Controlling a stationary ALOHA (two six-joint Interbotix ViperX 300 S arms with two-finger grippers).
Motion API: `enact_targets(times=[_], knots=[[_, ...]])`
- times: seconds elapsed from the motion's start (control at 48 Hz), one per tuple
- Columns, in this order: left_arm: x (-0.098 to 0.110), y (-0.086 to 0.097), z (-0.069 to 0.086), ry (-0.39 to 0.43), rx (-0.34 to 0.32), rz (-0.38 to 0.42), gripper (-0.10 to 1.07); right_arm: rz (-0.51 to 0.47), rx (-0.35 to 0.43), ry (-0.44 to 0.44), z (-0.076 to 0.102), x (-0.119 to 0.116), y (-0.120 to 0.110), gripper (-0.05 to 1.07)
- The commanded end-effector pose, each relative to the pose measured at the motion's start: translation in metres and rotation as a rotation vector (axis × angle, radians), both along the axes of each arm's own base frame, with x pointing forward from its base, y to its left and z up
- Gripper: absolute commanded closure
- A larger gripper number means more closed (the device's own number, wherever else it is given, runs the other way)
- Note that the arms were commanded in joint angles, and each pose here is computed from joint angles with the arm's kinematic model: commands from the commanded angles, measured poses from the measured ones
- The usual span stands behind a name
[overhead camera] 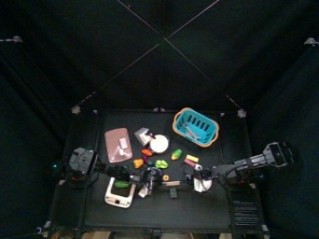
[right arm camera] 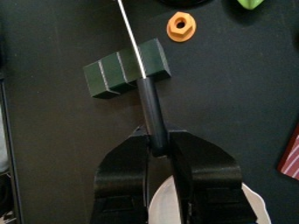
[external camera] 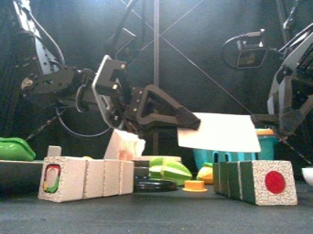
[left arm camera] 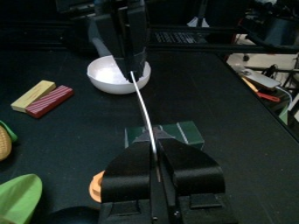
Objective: Cut sushi piece
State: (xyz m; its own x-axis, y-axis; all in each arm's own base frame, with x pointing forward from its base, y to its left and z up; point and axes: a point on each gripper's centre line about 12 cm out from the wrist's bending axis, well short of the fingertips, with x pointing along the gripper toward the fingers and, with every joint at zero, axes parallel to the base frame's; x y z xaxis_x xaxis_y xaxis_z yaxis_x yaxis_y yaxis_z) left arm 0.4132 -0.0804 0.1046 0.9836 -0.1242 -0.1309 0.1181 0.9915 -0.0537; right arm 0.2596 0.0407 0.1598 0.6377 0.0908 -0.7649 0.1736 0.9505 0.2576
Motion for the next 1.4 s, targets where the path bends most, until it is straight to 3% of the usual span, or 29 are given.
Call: enact_targets(times=[0.0,0.312,0.979,1.375], knots=[[0.006,-0.013,0.014,-0.054,-0.009,-0.024,0.58,-0.009,0.005,-0.027,0.008,0.006,-0.001,0.60],[0.006,-0.016,0.014,-0.051,-0.012,-0.029,0.58,-0.013,0.004,-0.015,0.004,0.003,-0.002,0.60],[0.006,-0.015,0.000,0.048,-0.002,-0.026,0.58,-0.010,-0.004,0.035,-0.009,0.007,-0.001,0.60],[0.007,-0.009,0.007,0.043,-0.002,-0.007,0.58,0.017,-0.032,-0.038,0.013,0.018,-0.001,0.60]])
